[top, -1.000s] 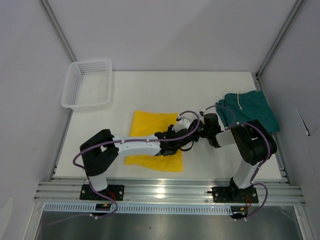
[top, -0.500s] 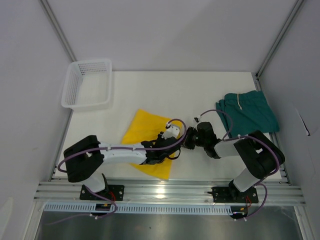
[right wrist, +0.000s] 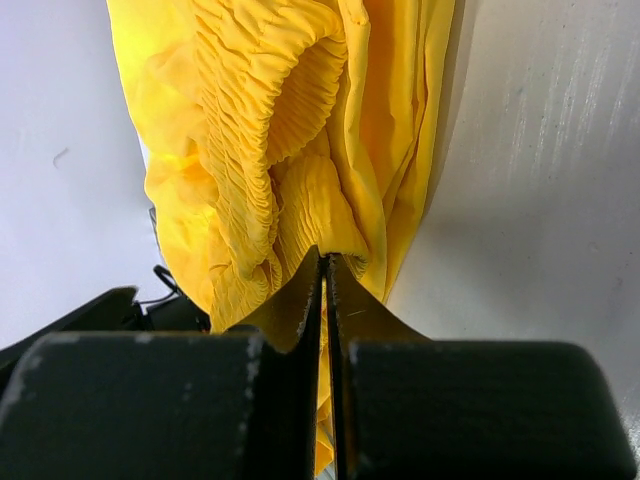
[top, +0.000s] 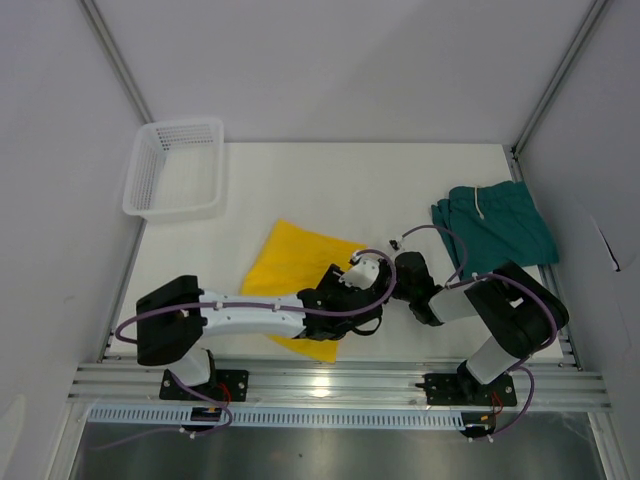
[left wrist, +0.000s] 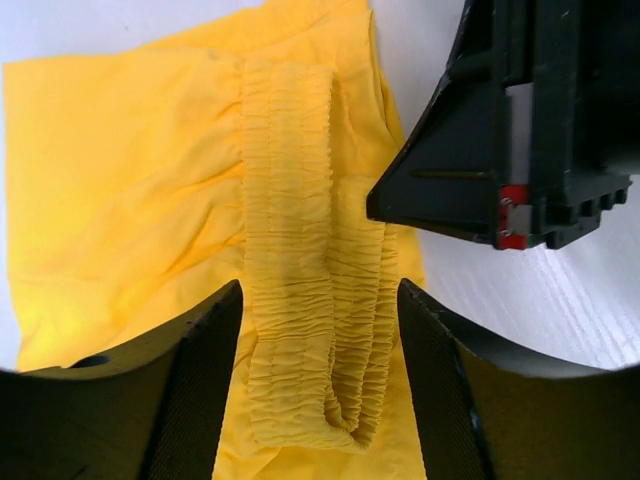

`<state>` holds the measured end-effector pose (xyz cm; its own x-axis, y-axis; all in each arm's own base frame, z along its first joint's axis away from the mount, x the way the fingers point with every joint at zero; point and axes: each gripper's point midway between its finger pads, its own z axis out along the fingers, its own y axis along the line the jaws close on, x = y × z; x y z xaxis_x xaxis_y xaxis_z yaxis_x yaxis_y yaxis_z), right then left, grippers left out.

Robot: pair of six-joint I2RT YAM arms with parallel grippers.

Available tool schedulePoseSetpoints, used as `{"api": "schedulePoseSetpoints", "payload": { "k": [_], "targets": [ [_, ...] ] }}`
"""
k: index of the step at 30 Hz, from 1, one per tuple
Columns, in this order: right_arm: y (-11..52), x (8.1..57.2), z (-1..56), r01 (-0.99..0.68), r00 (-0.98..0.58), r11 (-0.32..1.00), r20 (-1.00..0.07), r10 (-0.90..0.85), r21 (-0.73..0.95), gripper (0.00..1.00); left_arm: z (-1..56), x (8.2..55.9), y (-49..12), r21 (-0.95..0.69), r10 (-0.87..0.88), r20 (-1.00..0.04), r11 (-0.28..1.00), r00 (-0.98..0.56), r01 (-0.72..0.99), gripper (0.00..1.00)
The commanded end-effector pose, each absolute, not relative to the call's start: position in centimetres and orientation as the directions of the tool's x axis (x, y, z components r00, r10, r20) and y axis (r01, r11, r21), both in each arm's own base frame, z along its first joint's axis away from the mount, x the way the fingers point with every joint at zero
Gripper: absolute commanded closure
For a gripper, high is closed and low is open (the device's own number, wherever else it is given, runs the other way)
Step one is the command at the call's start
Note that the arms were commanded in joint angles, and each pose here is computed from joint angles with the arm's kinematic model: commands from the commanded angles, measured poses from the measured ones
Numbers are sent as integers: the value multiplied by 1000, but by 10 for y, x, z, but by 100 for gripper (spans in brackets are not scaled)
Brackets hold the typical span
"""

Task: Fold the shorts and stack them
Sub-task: Fold the shorts

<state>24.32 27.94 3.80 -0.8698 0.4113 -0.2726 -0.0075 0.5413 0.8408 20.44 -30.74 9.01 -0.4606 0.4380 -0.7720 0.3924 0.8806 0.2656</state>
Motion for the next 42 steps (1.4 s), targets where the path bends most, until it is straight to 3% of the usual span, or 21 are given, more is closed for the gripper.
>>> {"api": "schedulePoseSetpoints", "payload": {
  "k": [1, 7, 27, 34, 42],
  "targets": [
    [284, 249, 50, -55, -851, 521, -313, 422, 852, 100, 105, 210, -303, 343, 453, -777, 887, -436, 309, 33],
    [284, 250, 50, -56, -850, 522, -314, 422, 851, 100, 90, 206, -304, 399, 506, -735, 861, -450, 317, 33],
    [284, 250, 52, -54, -852, 514, -308, 424, 856, 100, 51, 207, -302, 514, 606, -636, 794, -477, 323, 50],
    [281, 251, 50, -41, -852, 512, -298, 431, 858, 100, 49, 206, -289, 551, 622, -616, 779, -484, 300, 73],
    [281, 256, 49, -29, -853, 495, -279, 440, 868, 100, 60, 205, -276, 576, 629, -613, 770, -478, 275, 83]
  ]
}}
